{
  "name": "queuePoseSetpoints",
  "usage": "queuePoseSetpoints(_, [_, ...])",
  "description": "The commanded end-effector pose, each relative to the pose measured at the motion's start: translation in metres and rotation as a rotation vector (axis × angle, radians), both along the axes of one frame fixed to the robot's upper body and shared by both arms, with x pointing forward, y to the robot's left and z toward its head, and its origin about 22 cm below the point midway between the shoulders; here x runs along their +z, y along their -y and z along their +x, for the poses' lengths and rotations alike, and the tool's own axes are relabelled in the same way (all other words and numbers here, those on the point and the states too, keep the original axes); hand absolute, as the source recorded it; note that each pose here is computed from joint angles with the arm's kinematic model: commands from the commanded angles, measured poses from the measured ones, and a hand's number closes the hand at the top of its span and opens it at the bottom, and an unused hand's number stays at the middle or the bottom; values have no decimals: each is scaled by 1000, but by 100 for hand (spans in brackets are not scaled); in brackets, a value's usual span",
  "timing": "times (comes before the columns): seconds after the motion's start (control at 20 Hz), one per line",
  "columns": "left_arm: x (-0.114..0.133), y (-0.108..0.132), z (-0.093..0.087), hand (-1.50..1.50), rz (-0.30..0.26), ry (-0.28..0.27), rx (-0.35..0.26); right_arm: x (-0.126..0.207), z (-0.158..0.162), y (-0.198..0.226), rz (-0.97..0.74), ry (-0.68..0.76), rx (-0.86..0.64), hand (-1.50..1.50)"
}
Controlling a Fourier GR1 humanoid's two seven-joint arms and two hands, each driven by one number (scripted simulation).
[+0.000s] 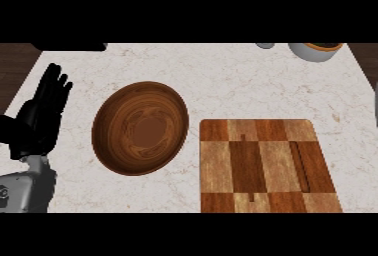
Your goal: Pick the bell pepper from the cutting board and place it in the pot
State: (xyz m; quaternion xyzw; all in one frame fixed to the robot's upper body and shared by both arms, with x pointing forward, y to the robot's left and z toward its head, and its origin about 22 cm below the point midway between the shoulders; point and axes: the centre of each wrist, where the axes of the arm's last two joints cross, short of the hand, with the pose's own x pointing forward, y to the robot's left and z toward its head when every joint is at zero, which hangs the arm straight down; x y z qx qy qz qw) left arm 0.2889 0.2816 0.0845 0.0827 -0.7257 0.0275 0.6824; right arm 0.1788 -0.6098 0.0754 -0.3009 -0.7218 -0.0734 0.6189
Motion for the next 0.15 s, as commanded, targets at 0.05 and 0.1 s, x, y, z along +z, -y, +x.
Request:
queuePoseSetpoints(0.05, [0,-3,-3,0,6,-7,-16,-4,-18,7,0,-28,16,-150])
queuePoseSetpoints(0.1, [0,8,-3,0,-4,6,-8,-2,-18,8,3,-18,11,-150])
